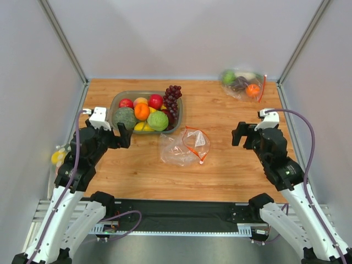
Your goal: Open the zip-top bag and remove the fake food
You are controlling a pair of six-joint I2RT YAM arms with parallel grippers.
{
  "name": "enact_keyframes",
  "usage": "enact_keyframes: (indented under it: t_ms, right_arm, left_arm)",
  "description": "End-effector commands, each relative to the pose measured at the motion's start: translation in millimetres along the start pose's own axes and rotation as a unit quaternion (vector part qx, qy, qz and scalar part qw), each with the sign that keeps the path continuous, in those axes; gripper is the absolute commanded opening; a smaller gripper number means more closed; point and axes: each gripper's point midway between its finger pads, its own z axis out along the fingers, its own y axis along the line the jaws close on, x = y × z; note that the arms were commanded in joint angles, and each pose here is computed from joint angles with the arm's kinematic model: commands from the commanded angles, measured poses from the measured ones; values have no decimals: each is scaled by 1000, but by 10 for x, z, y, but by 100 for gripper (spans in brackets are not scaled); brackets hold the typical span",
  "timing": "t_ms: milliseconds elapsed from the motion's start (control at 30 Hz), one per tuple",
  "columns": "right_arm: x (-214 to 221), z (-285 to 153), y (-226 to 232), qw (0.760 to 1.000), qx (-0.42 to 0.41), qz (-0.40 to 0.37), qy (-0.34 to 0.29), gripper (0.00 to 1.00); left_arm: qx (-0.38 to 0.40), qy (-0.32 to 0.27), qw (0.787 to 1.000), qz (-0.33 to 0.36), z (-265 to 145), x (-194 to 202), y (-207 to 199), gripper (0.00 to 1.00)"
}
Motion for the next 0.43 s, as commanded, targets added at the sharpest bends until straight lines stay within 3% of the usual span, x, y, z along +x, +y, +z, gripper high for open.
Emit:
enact_keyframes:
  t_ms: [0, 400]
  right_arm:
    - [43, 8, -58, 1000, 17, 4, 10, 100]
    - [32, 8, -75, 1000, 23, 4, 9, 100]
  left_arm:
    - [-17, -28, 999, 0, -21, -110, 64, 99]
    - [-46, -15, 999, -9, 1, -110, 151, 99]
